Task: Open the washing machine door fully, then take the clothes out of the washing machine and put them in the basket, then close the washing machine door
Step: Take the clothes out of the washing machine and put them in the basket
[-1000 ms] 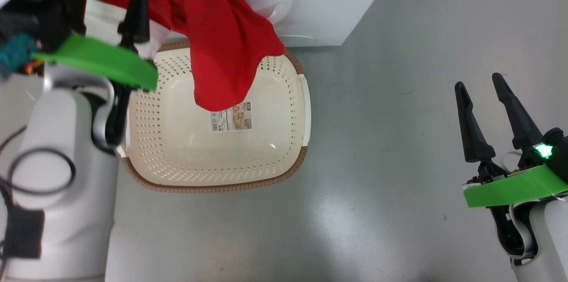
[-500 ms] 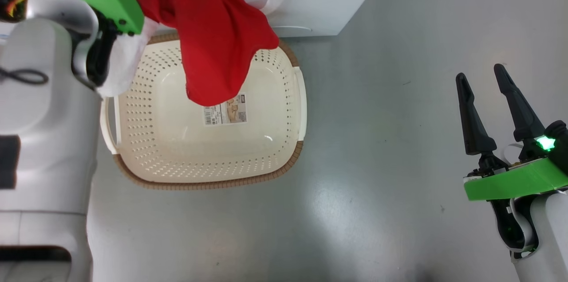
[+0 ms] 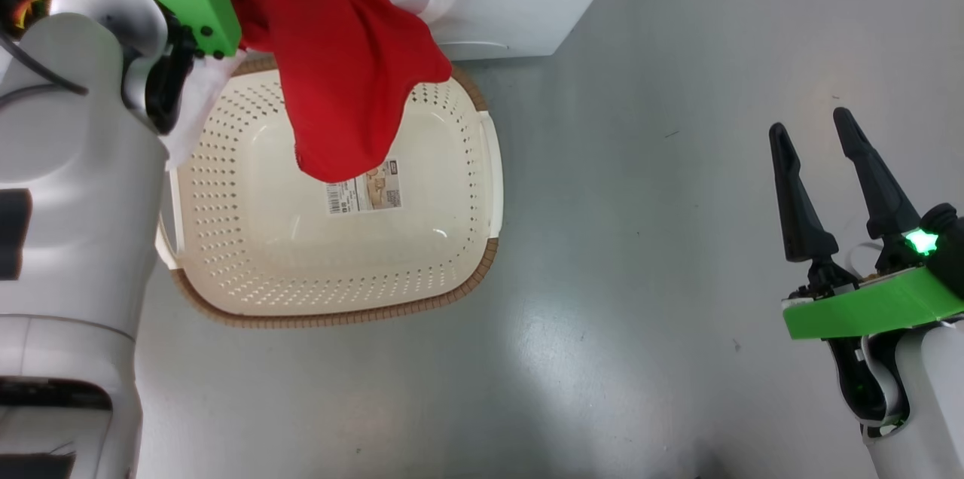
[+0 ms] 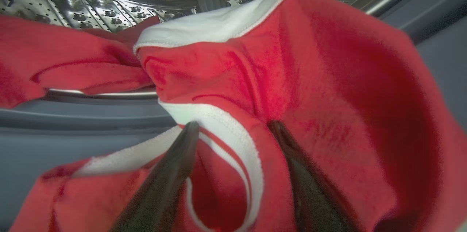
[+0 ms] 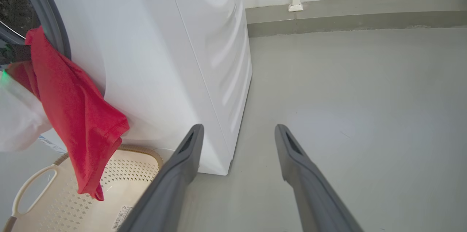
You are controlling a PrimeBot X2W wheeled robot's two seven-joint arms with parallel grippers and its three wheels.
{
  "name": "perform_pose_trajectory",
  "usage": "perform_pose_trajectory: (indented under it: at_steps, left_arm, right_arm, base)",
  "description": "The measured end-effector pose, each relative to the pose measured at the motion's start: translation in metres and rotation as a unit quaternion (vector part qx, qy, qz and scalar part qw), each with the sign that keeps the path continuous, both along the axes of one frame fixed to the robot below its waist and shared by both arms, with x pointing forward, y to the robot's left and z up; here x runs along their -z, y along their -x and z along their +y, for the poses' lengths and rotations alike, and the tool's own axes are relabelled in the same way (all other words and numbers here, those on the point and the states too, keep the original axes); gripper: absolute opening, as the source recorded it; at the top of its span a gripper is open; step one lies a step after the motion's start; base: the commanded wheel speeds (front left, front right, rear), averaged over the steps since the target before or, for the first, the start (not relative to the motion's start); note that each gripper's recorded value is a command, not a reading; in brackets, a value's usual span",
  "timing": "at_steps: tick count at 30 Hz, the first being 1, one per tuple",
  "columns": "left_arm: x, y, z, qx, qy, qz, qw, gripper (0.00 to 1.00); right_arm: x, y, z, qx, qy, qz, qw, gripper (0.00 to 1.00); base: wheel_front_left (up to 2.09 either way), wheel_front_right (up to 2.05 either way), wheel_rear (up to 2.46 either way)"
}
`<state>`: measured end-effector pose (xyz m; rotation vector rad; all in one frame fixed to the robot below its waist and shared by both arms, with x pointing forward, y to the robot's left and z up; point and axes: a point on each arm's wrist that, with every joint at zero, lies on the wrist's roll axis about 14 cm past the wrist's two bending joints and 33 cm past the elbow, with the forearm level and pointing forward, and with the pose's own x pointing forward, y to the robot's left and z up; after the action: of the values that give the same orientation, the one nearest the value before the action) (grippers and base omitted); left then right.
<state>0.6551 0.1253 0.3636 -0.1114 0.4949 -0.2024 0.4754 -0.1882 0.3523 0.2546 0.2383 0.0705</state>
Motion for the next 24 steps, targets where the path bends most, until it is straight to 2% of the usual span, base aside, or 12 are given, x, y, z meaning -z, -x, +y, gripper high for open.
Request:
perform_pose_trajectory:
  at_steps: [1, 3, 4, 5, 6, 11, 24]
  left_arm:
    - [0.001, 0.000, -0.001, 0.002, -0.001, 0.001, 1.000, 0.92]
    - [0.000, -0.001, -0.003, 0.004, -0.001, -0.003, 1.000, 0.32]
    - [0.000, -0.002, -0.004, 0.006, -0.002, -0.007, 1.000, 0.32]
    - [-0.001, -0.002, -0.005, 0.007, -0.003, -0.010, 1.000, 0.11]
    - [0.000, -0.001, -0.005, 0.007, -0.001, -0.013, 1.000, 0.00]
    - [-0.004, -0.001, -0.004, 0.001, 0.008, -0.030, 1.000, 0.00]
    - [-0.046, 0.009, 0.013, -0.044, 0.054, -0.132, 0.989, 0.00]
  right_arm:
    - [0.000, -0.001, 0.000, 0.000, 0.000, -0.001, 1.000, 1.00]
    - [-0.003, -0.004, -0.001, 0.001, 0.000, -0.006, 1.000, 1.00]
    - [-0.004, -0.005, -0.001, 0.002, 0.000, -0.008, 1.000, 1.00]
    - [-0.004, -0.005, 0.000, 0.002, -0.001, -0.008, 1.000, 1.00]
    - [-0.004, -0.005, 0.000, 0.002, -0.001, -0.008, 1.000, 1.00]
    - [-0.005, -0.006, 0.000, 0.002, -0.002, -0.010, 1.000, 1.00]
    - [-0.023, -0.008, 0.006, -0.004, -0.007, -0.030, 1.000, 1.00]
  base:
    - [0.00, 0.00, 0.00]
    - [0.00, 0.00, 0.00]
    - [0.00, 0.00, 0.00]
    - [0.00, 0.00, 0.00]
    - [0.00, 0.00, 0.00]
    - [0.00, 0.00, 0.00]
    - [0.00, 0.00, 0.00]
